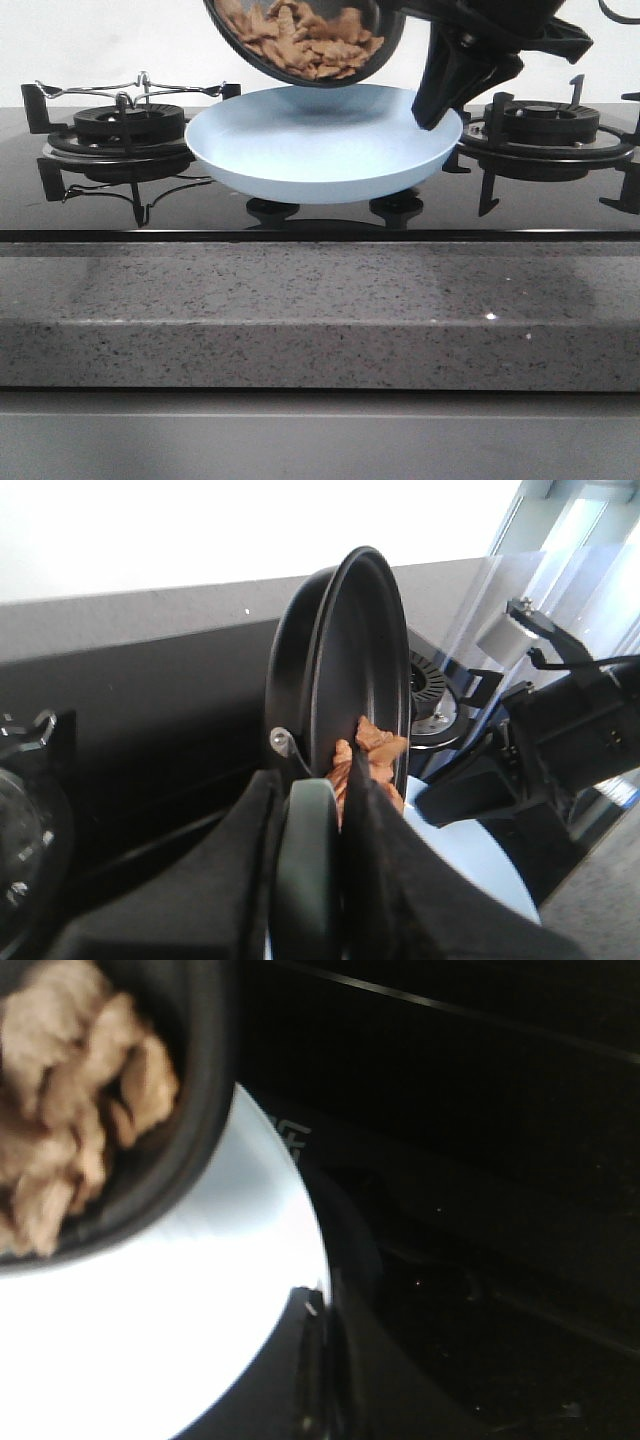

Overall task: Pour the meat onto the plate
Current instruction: 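Tilt the pan with the left gripper to pour meat onto the plate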

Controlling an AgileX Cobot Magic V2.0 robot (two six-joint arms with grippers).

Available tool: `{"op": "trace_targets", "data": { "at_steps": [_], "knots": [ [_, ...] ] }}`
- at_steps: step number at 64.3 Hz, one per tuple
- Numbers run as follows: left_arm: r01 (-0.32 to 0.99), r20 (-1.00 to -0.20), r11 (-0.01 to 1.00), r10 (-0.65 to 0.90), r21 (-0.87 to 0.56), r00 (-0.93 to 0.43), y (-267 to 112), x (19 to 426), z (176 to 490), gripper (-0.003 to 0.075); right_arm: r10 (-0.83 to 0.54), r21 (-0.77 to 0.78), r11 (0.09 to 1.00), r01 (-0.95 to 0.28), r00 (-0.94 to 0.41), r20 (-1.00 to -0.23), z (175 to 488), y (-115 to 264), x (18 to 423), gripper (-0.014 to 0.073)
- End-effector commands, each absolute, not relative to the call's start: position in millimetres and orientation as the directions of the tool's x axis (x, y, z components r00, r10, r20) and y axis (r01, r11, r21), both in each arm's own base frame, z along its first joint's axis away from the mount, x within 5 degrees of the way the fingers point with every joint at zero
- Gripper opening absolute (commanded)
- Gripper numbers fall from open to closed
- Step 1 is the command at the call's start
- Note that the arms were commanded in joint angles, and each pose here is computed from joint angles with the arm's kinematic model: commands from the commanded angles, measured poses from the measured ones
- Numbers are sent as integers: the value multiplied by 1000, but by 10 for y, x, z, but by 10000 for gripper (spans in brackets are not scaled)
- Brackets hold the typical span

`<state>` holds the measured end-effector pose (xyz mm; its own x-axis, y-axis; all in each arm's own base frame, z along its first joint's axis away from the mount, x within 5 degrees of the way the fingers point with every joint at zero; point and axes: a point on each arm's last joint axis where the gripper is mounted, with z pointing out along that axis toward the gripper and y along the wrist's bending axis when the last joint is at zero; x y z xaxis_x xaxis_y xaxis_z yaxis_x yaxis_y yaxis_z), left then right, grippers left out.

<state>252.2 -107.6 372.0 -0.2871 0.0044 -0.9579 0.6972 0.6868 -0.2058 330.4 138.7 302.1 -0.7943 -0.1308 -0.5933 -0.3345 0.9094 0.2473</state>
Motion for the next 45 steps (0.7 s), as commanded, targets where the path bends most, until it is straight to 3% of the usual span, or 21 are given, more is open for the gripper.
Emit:
{"op": "trace_targets", "data": {
  "at_steps": [1, 28, 45],
  "knots": [
    [713, -983, 682, -51, -162, -174, -1091, 2450, 4029, -20, -115, 231, 906, -355, -730, -674, 3259, 1362, 3281, -118],
    [721, -995, 685, 82, 103, 65, -1046, 2287, 4302, -20, -115, 231, 906, -355, -730, -674, 3259, 1362, 3281, -118],
    [675, -934, 647, 215, 355, 285, -997, 2038, 4475, -20, -114, 231, 906, -355, -730, -674, 3260, 1363, 3281, -118]
  ]
}}
